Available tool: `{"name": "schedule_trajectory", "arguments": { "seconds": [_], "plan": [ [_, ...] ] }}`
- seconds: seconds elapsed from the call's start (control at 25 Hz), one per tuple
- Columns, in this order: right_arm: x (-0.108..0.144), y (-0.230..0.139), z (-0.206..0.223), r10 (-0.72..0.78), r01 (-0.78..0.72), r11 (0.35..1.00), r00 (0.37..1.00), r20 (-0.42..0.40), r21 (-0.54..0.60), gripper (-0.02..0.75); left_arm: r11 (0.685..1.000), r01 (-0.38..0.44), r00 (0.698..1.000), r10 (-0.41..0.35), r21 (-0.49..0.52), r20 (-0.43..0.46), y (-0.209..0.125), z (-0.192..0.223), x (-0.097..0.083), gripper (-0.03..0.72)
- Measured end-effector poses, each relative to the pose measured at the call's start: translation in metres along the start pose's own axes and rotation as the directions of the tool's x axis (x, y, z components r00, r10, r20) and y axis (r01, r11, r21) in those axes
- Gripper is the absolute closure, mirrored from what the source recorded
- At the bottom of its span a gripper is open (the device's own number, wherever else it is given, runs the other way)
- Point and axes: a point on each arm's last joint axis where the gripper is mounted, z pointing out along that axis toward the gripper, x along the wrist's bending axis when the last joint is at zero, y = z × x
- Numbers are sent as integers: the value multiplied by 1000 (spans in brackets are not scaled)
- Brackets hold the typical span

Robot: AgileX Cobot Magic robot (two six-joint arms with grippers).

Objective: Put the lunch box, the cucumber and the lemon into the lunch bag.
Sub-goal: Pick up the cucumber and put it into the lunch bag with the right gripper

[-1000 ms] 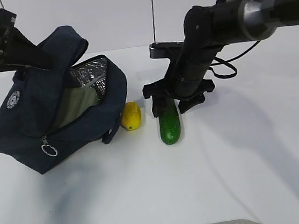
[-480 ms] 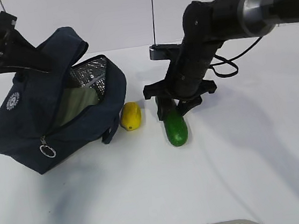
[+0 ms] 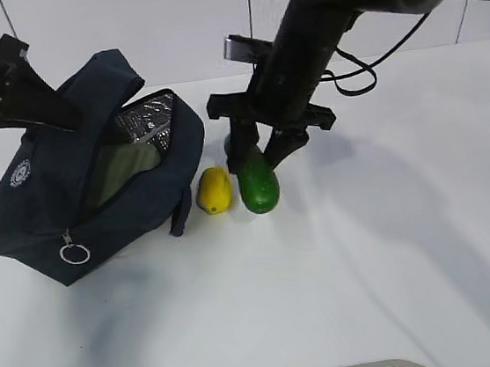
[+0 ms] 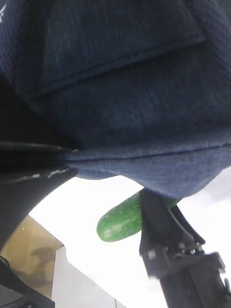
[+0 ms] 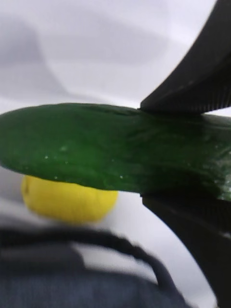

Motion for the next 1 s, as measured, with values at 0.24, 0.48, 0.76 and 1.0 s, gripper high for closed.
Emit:
{"name": "schedule_trajectory", "arguments": {
  "seconds": [0.24, 0.48, 0.76, 1.0],
  "plan": [
    [26, 3, -16, 11, -10, 1000, 974, -226, 7, 377, 1000, -1, 1000, 1, 1, -2, 0, 0, 0, 694],
    [40, 4, -23, 9, -9, 1000, 927, -375, 0, 377, 1000, -2, 1000, 2, 1, -5, 0, 0, 0, 694],
    [44, 4, -24, 0, -2, 1000, 913, -408, -5, 377, 1000, -2, 1000, 2, -9, -16, 1, 0, 1, 694],
    [49, 16, -26, -21, -41, 991, 886, -464, -124, 378, 1000, 2, 1000, -2, -15, -11, 1, 0, 1, 694]
  ]
}}
